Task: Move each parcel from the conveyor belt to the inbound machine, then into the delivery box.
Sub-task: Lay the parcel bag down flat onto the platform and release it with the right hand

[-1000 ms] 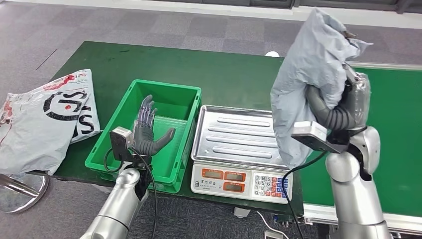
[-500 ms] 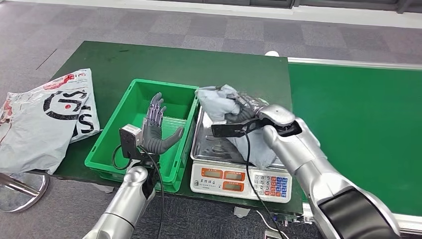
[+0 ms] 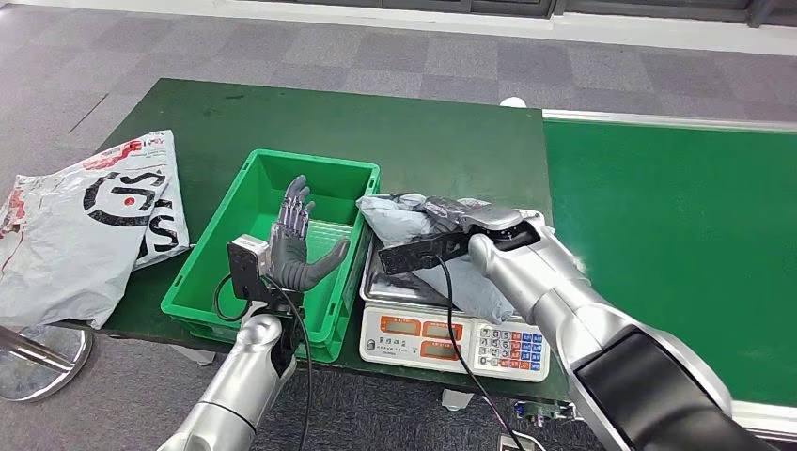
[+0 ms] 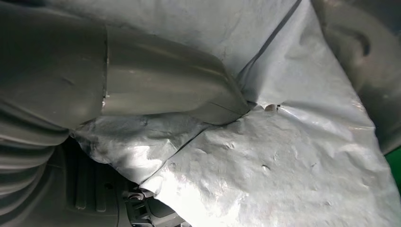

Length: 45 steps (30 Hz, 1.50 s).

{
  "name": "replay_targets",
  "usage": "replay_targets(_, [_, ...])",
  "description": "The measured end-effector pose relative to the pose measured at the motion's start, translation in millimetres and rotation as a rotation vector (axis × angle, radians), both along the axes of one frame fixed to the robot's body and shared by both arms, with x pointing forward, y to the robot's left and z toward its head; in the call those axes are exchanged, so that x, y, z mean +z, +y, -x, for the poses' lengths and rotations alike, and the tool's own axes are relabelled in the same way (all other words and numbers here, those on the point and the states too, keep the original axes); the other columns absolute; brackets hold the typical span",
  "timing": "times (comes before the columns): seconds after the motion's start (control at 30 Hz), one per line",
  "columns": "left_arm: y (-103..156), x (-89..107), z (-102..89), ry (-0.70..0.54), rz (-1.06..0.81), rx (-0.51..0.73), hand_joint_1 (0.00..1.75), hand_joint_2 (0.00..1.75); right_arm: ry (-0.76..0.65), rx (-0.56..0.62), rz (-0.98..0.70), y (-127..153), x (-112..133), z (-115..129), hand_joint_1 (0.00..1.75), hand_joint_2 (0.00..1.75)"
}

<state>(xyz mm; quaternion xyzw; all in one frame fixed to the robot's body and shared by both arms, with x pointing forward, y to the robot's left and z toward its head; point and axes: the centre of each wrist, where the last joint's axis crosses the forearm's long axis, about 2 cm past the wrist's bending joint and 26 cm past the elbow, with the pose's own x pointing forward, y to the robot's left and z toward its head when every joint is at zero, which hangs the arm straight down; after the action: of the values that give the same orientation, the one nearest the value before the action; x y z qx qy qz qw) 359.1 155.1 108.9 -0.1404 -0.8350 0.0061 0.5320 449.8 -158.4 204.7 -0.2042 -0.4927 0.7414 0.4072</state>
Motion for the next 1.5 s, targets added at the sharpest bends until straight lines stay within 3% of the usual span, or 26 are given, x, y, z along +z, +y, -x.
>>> replay_targets(0.1, [0,0.0,0.0,0.0,-0.003,0.002,0.0,1.75,0.056,0.023,-0.058,-2,-2,0,1.75,1.75])
replay_targets(0.23, [0,-0.1,0.2,-0.002,-0.012,0.003,0.0,1.75,0.119,0.055,-0.146,-7,-5,0,0.05,1.75])
replay_targets(0.27, [0,-0.3,0.2,-0.003,-0.018,0.006,0.0,1.75,0.139,0.063,-0.188,-10,-7,0,0.0,1.75])
replay_targets(0.37, [3,-1.5,0.6,-0.004,-0.041,0.027,0.0,1.75,0.178,0.055,-0.399,-24,-18,3,0.0,1.75])
replay_targets(0.47, [10,-3.5,1.1,-0.005,-0.058,0.056,0.0,1.75,0.128,-0.024,-0.657,-48,-38,16,0.0,1.75])
replay_targets(0.67, [30,-10.5,2.9,-0.002,-0.088,0.082,0.0,1.75,-0.072,-0.172,-0.964,-94,-70,71,0.0,1.75])
replay_targets(0.77, [36,-12.1,4.3,-0.006,-0.096,0.088,0.0,1.75,-0.162,-0.195,-1.023,-110,-65,87,0.0,1.75])
replay_targets(0.97, [39,-11.4,4.6,-0.014,-0.098,0.093,0.0,1.75,-0.296,-0.206,-1.087,-132,-41,95,0.0,1.75])
replay_targets(1.5, [41,-10.4,4.3,-0.019,-0.099,0.096,0.0,1.75,-0.379,-0.213,-1.129,-146,-29,103,0.0,1.75])
